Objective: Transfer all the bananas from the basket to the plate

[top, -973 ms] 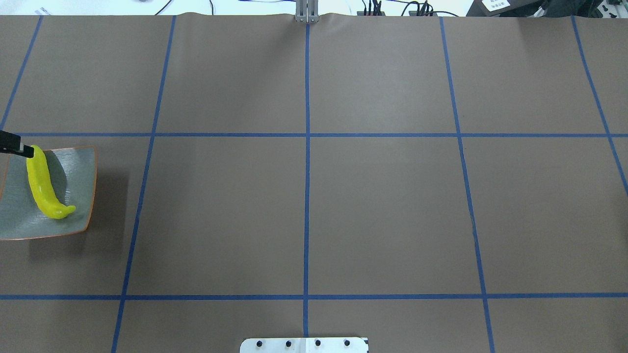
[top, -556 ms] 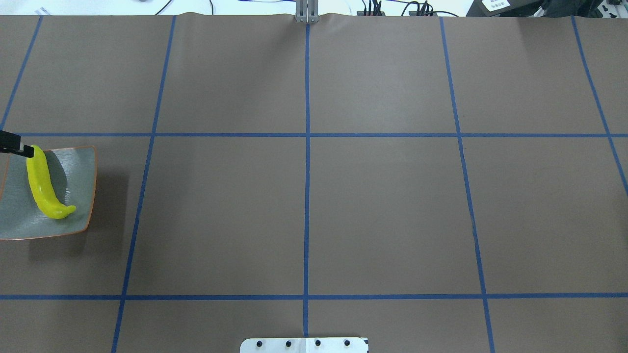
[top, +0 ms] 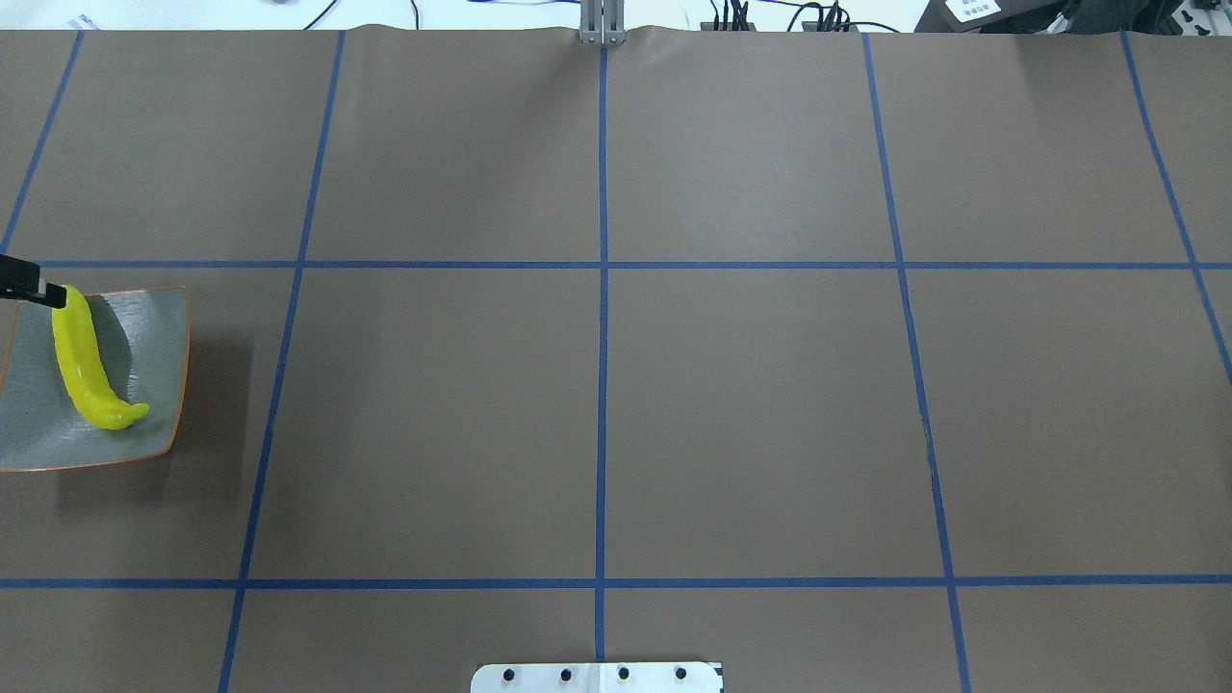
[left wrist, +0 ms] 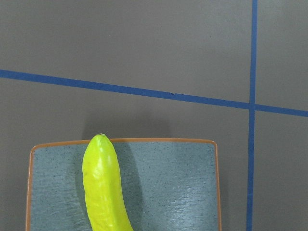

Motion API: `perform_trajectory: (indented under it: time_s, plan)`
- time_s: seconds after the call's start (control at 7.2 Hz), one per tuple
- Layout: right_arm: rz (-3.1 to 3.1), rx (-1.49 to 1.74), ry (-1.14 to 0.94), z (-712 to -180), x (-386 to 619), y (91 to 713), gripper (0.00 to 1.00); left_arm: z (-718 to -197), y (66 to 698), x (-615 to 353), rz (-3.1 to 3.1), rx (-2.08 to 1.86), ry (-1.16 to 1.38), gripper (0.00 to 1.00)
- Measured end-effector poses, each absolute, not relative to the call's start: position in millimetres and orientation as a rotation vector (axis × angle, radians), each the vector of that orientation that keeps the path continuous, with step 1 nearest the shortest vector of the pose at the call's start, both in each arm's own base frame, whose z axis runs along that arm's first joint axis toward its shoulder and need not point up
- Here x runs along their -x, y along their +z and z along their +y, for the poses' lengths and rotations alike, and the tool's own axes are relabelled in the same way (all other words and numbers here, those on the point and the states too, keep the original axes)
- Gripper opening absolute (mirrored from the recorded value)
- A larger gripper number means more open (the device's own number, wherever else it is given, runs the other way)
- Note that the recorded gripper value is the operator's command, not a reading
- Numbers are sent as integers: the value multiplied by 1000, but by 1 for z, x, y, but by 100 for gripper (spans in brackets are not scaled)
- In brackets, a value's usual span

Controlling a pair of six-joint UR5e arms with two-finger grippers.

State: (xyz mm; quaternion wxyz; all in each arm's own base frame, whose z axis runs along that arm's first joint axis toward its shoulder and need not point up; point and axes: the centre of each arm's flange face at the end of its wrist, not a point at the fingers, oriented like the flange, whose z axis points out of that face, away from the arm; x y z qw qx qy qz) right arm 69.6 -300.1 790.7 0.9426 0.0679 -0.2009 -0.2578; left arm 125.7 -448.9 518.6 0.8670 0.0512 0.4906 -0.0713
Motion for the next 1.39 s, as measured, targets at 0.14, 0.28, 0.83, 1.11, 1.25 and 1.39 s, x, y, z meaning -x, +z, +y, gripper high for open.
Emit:
perform_trajectory:
  time_s: [0.14, 0.28, 0.83, 1.11, 1.25, 1.39]
  plan:
    - [-402, -134, -531, -299, -70, 793, 77, -449, 518, -126, 1027, -107, -149, 95]
    - [-400, -129, -534, -299, -69, 796, 73, -449, 518, -126, 1027, -108, -149, 95]
    - [-389, -121, -571, -306, -59, 798, 73, -449, 521, -126, 1024, -104, -149, 95]
    - [-374, -119, -582, -307, -58, 799, 71, -449, 522, -126, 1024, -103, -149, 95]
    - [-367, -117, -584, -307, -58, 800, 70, -449, 522, -126, 1024, -103, -149, 95]
    - [-363, -115, -586, -307, -58, 801, 70, -449, 521, -126, 1024, -104, -149, 95]
